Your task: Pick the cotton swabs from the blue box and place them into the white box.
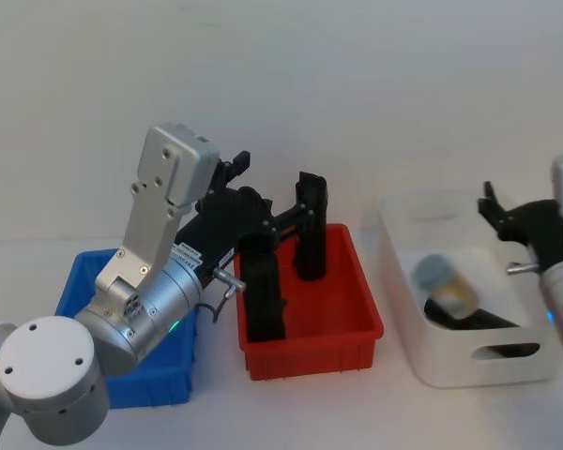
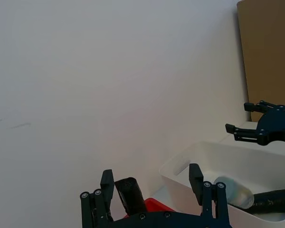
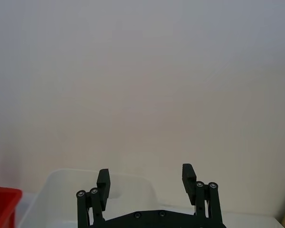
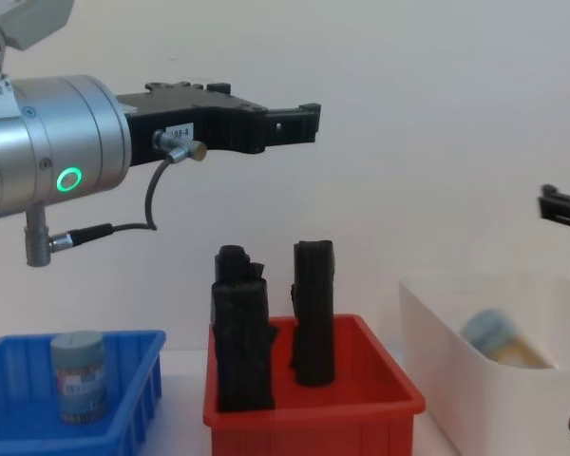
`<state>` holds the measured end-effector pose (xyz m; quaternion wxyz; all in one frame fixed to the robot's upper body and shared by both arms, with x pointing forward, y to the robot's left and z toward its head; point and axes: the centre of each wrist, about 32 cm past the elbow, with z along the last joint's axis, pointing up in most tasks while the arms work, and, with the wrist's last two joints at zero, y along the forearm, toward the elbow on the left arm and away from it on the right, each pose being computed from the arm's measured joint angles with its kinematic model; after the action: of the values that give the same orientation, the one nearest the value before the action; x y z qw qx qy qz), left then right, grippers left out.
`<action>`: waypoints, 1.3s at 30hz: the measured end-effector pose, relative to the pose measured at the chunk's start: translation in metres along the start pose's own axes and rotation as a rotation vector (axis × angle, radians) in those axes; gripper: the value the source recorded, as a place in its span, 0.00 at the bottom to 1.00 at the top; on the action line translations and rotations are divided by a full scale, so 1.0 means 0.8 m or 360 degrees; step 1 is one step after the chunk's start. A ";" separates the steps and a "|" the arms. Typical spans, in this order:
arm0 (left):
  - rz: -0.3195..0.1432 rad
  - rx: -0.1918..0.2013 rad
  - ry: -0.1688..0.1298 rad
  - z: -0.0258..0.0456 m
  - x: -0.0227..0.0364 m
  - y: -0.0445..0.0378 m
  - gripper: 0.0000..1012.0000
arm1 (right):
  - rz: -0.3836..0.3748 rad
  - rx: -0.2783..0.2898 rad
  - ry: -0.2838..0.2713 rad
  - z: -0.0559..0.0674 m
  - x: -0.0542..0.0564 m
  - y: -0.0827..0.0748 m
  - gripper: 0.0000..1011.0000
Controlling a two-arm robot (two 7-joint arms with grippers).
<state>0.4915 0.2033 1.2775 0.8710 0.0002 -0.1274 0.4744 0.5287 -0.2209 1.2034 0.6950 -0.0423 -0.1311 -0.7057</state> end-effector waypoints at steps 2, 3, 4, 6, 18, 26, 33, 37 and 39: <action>0.0000 0.0000 0.0000 0.0000 0.0000 0.000 0.99 | -0.0056 -0.0019 0.0007 -0.003 0.005 -0.001 0.95; 0.0000 0.0000 0.0000 0.0000 0.0000 0.000 0.99 | -0.0082 -0.0027 0.0010 -0.004 0.007 -0.001 0.97; 0.0000 0.0000 0.0000 0.0000 0.0000 0.000 0.99 | -0.0100 -0.0035 0.0014 -0.005 0.009 -0.001 0.99; 0.0000 0.0000 0.0000 0.0000 0.0000 0.000 0.99 | -0.0154 -0.0053 0.0020 -0.008 0.014 -0.001 0.99; 0.0000 0.0000 0.0000 0.0000 0.0000 0.000 0.99 | -0.0312 -0.0095 0.0053 -0.016 0.031 -0.004 0.99; 0.0000 0.0000 0.0000 0.0000 0.0000 0.000 0.99 | -0.0287 0.0006 0.0093 -0.008 0.034 -0.009 0.99; 0.0000 0.0000 0.0000 0.0000 0.0000 0.000 0.99 | -0.0252 0.0142 0.0126 0.004 0.033 -0.014 0.99; 0.0000 0.0000 0.0000 0.0000 0.0000 0.000 0.99 | -0.0230 0.0246 0.0141 0.013 0.032 -0.017 0.99; 0.0000 0.0000 0.0000 0.0000 0.0000 0.000 0.99 | -0.0218 0.0300 0.0148 0.019 0.031 -0.019 0.99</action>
<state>0.4915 0.2033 1.2774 0.8710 0.0002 -0.1275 0.4744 0.5107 -0.2410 1.2218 0.6514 0.0651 -0.1671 -0.7372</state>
